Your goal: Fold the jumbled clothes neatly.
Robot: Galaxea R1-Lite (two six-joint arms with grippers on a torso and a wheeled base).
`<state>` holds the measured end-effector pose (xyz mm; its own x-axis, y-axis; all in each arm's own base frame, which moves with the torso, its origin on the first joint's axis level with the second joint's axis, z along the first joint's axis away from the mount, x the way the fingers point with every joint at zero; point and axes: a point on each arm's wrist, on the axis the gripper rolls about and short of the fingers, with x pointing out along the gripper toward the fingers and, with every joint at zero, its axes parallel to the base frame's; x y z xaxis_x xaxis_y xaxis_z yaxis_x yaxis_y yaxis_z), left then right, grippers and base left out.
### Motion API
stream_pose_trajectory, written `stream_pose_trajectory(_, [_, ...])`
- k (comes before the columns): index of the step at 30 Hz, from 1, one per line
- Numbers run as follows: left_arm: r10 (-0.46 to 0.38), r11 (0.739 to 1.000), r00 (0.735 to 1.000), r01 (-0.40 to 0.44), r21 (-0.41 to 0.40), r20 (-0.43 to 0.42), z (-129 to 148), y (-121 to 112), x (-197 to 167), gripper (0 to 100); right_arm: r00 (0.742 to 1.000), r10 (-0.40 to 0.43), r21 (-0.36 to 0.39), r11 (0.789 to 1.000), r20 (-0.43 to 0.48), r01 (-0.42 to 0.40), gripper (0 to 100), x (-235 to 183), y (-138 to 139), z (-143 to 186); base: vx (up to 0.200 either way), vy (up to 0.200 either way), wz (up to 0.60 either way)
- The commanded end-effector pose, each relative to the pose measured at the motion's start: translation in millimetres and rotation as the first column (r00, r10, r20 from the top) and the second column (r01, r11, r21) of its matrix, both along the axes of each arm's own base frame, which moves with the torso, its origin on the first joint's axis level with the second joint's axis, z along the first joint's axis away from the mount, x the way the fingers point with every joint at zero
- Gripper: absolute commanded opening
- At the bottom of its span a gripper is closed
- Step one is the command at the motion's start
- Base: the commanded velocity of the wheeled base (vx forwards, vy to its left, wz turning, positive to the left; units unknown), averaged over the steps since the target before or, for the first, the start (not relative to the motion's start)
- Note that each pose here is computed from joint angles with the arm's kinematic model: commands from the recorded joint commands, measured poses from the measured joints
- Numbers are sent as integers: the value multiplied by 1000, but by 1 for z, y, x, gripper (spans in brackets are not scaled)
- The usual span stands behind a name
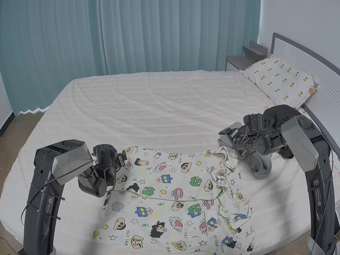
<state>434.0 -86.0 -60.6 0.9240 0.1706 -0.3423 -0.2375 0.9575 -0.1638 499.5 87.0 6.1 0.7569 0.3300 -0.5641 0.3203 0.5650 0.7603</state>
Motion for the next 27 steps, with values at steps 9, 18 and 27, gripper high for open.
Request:
stream_pose_trajectory(9, [-42,999,999,42,-6,3,36,-4,-31,100,998,12,-206,978,-64,-25,100,-9,-23,20,0,0,0])
stream_pose_trajectory(18, [-56,998,998,56,-7,2,38,-1,-53,100,980,55,-267,958,-192,-106,100,-40,-30,22,0,0,0])
stream_pose_trajectory(27, [-62,980,996,74,-186,67,74,-8,-82,100,977,112,-305,938,-182,-164,100,-74,-26,-7,0,0,0])
